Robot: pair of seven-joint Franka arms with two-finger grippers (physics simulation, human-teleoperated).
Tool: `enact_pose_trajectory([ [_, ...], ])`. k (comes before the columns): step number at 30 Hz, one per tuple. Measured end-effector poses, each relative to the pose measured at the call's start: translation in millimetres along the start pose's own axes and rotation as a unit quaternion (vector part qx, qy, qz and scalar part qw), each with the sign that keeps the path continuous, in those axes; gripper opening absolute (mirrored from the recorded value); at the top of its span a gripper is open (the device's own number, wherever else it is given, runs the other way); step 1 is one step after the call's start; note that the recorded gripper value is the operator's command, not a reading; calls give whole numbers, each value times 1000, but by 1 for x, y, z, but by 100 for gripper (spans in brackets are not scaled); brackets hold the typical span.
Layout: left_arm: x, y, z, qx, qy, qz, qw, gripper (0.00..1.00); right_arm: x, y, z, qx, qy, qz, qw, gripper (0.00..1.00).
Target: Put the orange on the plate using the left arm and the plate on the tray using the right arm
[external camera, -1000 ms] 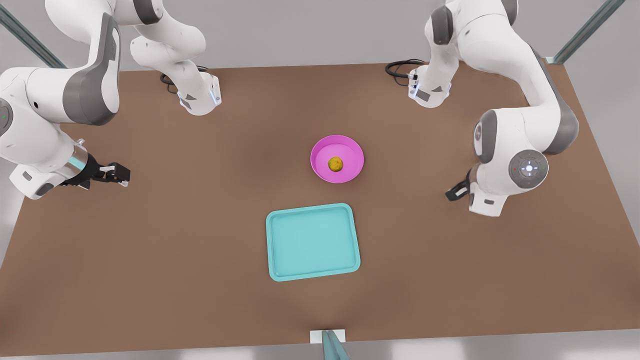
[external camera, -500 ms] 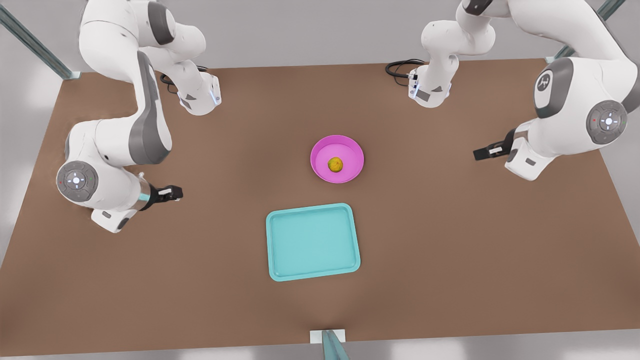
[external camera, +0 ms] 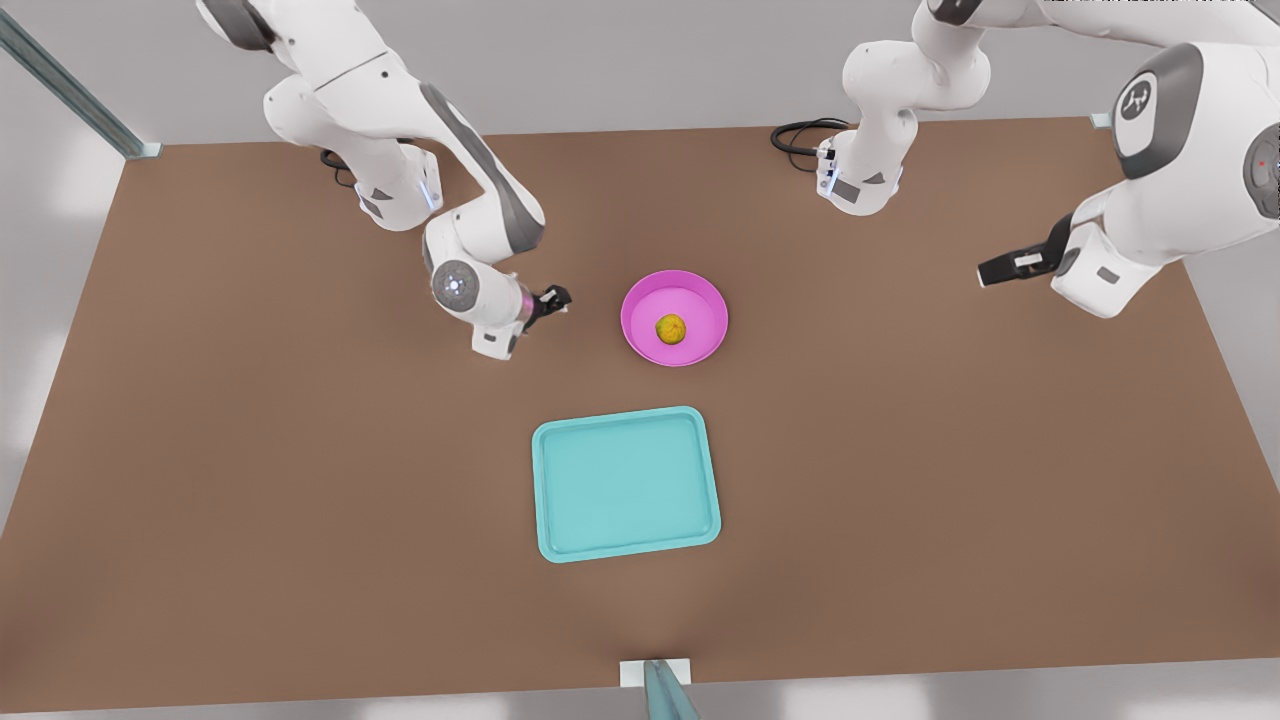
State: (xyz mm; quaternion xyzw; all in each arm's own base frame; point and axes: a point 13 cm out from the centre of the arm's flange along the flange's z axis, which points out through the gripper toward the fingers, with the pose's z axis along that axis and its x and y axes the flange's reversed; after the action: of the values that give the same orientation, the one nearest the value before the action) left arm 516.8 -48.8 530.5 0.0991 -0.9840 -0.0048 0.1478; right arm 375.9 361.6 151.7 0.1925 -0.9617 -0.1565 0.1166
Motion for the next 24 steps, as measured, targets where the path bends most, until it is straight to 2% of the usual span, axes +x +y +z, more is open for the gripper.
enact_pose_trajectory([
  [4, -9, 17, 7, -12, 8, -14, 1000, 100, -18, 43, 42, -40, -21, 39, 998, 100],
  [11, -36, 33, 29, -19, 18, -31, 999, 100, -34, 74, 90, -48, -28, 55, 997, 100],
  [22, -13, 15, 4, -12, -7, -1, 1000, 100, -35, 107, 132, -58, -13, 55, 997, 100],
  [24, -13, 16, 4, -13, -5, -1, 1000, 100, -31, 114, 134, -61, -11, 51, 997, 82],
])
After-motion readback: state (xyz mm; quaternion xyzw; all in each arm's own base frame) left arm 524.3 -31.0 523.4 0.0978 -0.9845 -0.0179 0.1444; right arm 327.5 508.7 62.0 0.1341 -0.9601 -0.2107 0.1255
